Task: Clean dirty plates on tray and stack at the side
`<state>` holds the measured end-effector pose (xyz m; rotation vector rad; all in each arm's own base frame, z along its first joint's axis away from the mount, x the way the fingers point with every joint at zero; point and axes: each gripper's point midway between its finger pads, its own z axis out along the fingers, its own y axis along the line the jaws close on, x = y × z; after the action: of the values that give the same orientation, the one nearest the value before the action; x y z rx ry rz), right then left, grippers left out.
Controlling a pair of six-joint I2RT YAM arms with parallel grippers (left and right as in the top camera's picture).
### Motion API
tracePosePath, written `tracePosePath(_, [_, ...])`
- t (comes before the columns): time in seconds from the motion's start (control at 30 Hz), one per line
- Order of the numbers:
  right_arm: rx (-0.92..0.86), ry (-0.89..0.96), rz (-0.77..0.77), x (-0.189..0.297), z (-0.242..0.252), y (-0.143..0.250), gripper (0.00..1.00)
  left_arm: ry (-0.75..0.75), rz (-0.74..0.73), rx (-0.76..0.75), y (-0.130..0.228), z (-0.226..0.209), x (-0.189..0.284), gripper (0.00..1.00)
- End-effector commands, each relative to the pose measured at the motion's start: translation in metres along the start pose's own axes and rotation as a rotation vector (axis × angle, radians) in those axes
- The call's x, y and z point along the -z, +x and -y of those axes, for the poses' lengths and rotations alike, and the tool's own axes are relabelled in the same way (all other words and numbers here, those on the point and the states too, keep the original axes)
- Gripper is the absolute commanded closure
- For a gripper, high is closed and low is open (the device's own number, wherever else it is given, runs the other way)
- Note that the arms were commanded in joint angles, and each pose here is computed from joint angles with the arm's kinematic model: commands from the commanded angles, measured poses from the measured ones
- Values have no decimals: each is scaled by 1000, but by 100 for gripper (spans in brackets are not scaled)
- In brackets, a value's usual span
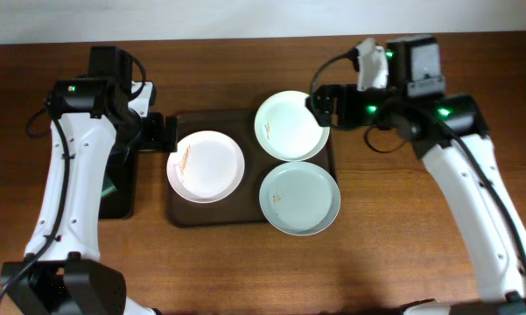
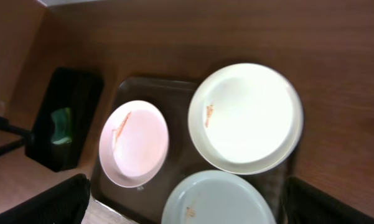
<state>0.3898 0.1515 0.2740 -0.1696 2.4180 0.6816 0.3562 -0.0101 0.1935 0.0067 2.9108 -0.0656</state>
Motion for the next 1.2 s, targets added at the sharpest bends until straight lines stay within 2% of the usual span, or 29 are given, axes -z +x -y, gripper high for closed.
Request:
tracePosePath(0.0, [-12,-95,-14,-30,-17,-7,1,-17,27,-13,-8,-2,5,1])
tracePosePath(0.03, [-16,-75,-48,-61,-24,1,8,-33,35,-6,-10,-7,5,1])
tracePosePath(0.07, [-42,-15,-95,-86,-26,16,12,-50,45,52,-12,-21,6,11])
tracePosePath(0.17, [3,100,-245,-148,-43,75,30,-85,62,191,-11,-67,10,11])
tracePosePath(0.2, [4,144,-269,-161,-44,89,36,-66,68,215,-11,-73,10,2])
tracePosePath(0.23, [2,200,-289,-177,-43,105,44,-55,77,234,-12,-78,11,1])
tracePosePath(0.3, [33,223,-324,-202,-45,127,49,-70,97,240,-16,-84,11,1])
tracePosePath(0.4, [55,229,-375,-240,-49,161,51,-77,142,245,-27,-89,12,1])
tracePosePath(0.53, [51,223,-341,-256,-46,159,54,-102,104,256,-23,-97,1,2])
tracePosePath(0.6, [50,230,-354,-267,-41,167,59,-97,53,259,-18,-97,-16,9])
tracePosePath(0.67, [49,237,-365,-271,-37,172,64,-95,21,261,-14,-98,-26,24])
tracePosePath(0.73, [49,234,-361,-273,-37,172,72,-95,-7,262,-12,-99,-36,29])
tracePosePath(0.8, [38,235,-367,-277,-35,176,87,-99,-40,283,-10,-101,-48,34])
tracePosePath(0.87, [35,236,-373,-278,-34,178,96,-99,-66,291,-8,-102,-57,37])
tracePosePath(0.9, [35,236,-374,-278,-34,178,96,-98,-84,296,-7,-102,-63,38])
tracePosePath(0.97, [36,236,-374,-278,-34,178,96,-281,-153,491,16,-129,-67,39])
tracePosePath(1.13, [36,236,-374,-278,-34,178,96,-316,-157,593,43,-158,-111,41])
tracePosePath(1.17, [36,236,-374,-278,-34,178,95,-316,-153,592,46,-162,-118,63])
